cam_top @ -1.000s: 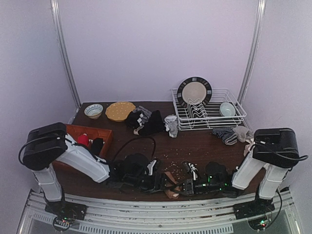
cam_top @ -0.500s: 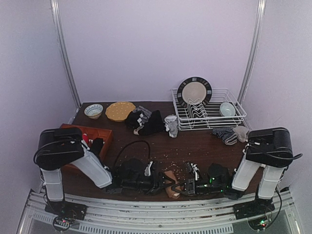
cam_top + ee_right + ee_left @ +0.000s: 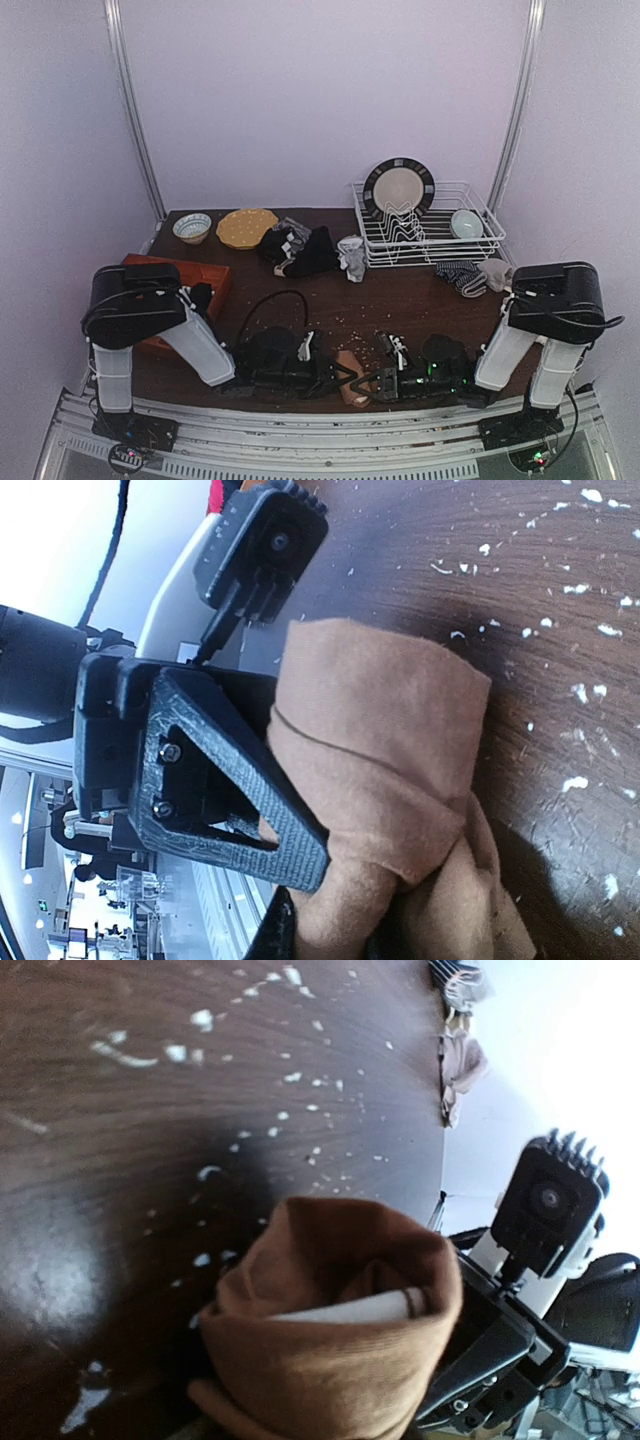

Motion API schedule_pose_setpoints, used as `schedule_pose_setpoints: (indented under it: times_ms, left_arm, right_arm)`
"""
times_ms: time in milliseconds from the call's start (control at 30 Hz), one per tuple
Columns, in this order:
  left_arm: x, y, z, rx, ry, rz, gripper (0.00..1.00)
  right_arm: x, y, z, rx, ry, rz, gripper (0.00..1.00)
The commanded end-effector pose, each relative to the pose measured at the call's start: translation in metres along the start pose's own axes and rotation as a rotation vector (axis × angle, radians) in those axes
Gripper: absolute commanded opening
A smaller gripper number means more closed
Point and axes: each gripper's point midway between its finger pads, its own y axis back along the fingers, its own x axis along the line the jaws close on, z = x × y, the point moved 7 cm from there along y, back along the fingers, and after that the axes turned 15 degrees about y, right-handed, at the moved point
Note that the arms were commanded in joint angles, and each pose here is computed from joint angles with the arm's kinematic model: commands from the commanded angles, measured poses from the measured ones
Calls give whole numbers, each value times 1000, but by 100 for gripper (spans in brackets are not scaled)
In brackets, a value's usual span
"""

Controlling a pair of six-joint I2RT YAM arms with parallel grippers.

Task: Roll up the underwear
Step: Roll the underwear at the center of the board.

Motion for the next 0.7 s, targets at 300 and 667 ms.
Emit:
schedule_pose_setpoints:
  times_ms: [300, 667]
  left_arm:
    - [-13, 15, 5, -65, -240, 318, 0]
    - [-12, 52, 6, -58, -423, 663, 0]
  right_arm:
    - [47, 10, 6, 180, 244, -100, 47]
    - [62, 55, 32, 121, 369, -267, 60]
